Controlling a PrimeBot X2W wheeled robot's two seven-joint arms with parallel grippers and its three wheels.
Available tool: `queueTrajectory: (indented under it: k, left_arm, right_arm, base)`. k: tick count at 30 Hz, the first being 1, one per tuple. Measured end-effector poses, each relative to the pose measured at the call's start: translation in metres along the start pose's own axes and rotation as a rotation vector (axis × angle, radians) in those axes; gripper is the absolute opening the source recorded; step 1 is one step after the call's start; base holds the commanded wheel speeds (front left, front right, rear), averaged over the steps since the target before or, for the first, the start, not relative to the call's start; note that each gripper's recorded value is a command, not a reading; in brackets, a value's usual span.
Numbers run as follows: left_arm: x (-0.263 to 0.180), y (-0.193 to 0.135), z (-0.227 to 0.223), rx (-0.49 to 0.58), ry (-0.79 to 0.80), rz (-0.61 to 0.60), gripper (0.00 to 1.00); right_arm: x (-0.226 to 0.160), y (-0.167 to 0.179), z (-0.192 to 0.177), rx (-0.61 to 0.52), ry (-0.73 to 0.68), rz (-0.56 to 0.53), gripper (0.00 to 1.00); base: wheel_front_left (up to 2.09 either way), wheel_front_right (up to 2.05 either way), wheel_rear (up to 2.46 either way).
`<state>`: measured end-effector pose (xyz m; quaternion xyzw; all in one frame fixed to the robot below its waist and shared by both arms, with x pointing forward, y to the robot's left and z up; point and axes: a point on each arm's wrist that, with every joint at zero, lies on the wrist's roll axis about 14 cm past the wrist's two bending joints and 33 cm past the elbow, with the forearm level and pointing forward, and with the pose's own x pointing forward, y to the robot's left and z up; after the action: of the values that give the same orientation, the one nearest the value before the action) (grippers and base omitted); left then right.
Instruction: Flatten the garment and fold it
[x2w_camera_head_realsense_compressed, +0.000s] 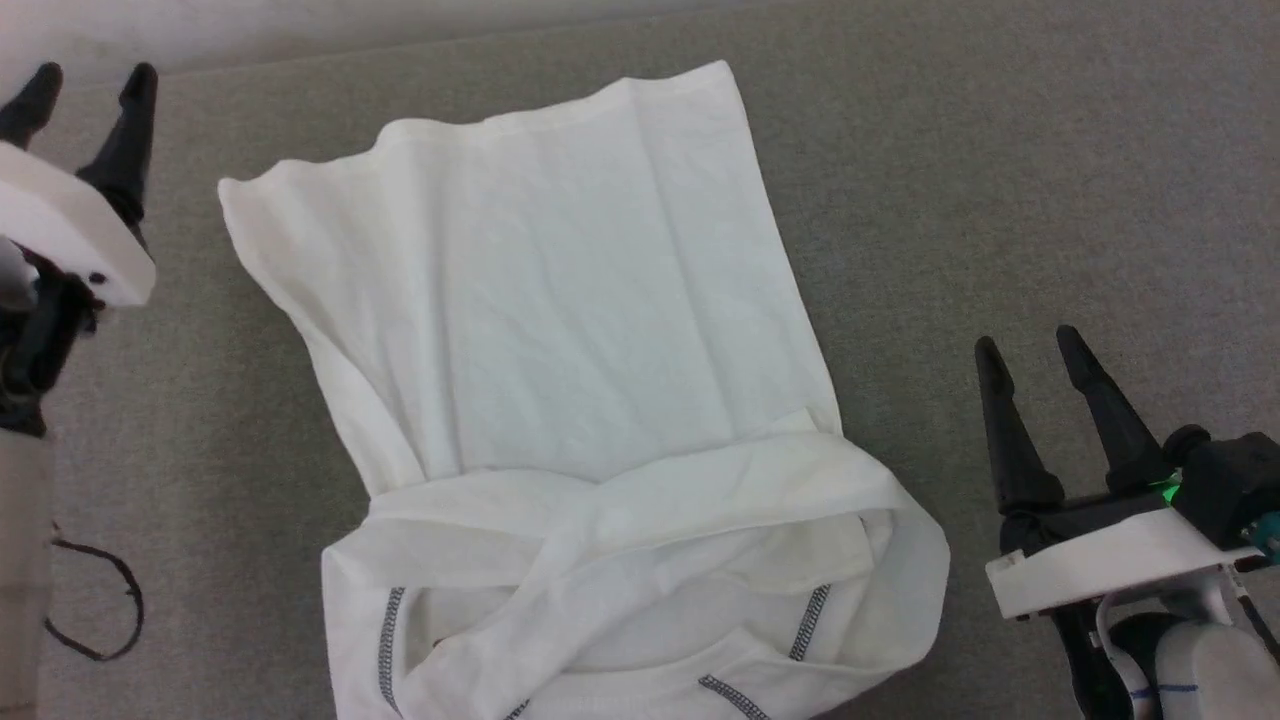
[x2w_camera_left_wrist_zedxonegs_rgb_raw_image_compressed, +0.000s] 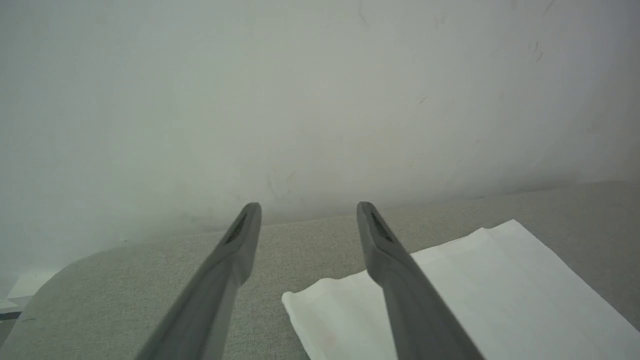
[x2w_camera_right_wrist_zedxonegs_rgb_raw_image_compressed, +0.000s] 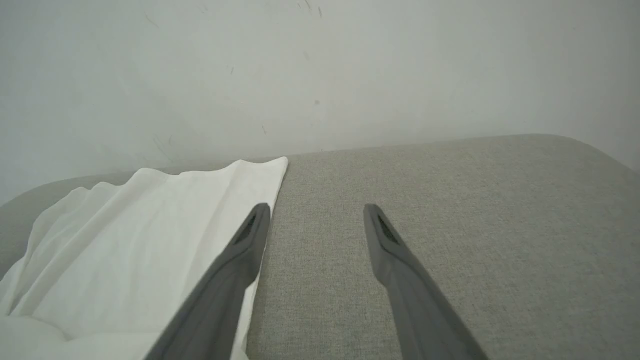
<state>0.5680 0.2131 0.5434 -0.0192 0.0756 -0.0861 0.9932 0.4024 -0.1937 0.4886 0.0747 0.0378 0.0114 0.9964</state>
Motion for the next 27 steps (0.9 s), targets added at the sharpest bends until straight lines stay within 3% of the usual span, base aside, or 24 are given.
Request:
queueTrajectory:
  k: [5, 11, 18, 19, 20, 21, 22, 27]
  left_arm:
    - [0.037, 0.011, -0.043, -0.005, 0.27, -0.011, 1.0]
    - [0.047, 0.016, -0.127, -0.021, 0.635, -0.021, 1.0]
    - [0.049, 0.012, -0.177, -0.078, 0.847, -0.042, 1.0]
    - [0.05, 0.01, -0.18, -0.094, 0.873, -0.049, 0.92]
    - [0.05, 0.009, -0.181, -0.112, 0.895, -0.053, 0.51]
    - [0.05, 0.008, -0.182, -0.123, 0.916, -0.058, 0.16]
    - [0.05, 0.008, -0.183, -0.126, 0.929, -0.059, 0.0]
    - [0.051, 0.002, -0.181, -0.185, 0.908, -0.063, 0.0]
  right_arm:
    - [0.005, -0.005, -0.014, 0.014, 0.022, -0.015, 1.0]
    - [0.006, -0.017, -0.036, 0.024, 0.067, -0.054, 1.0]
    - [-0.002, -0.035, -0.051, 0.013, 0.107, -0.112, 1.0]
    - [-0.003, -0.037, -0.053, 0.01, 0.114, -0.12, 1.0]
    - [-0.004, -0.039, -0.055, 0.009, 0.12, -0.127, 1.0]
    - [-0.005, -0.041, -0.056, 0.008, 0.124, -0.131, 1.0]
    - [-0.005, -0.042, -0.057, 0.007, 0.127, -0.134, 1.0]
    - [0.001, -0.04, -0.055, 0.005, 0.119, -0.123, 1.0]
  base:
    - [0.0, 0.0, 0.0]
    - [0.0, 0.0, 0.0]
    - [0.0, 0.0, 0.0]
    - [0.0, 0.0, 0.0]
    - [0.0, 0.0, 0.0]
    - [0.0, 0.0, 0.0]
    - [0.0, 0.0, 0.0]
    - [0.0, 0.0, 0.0]
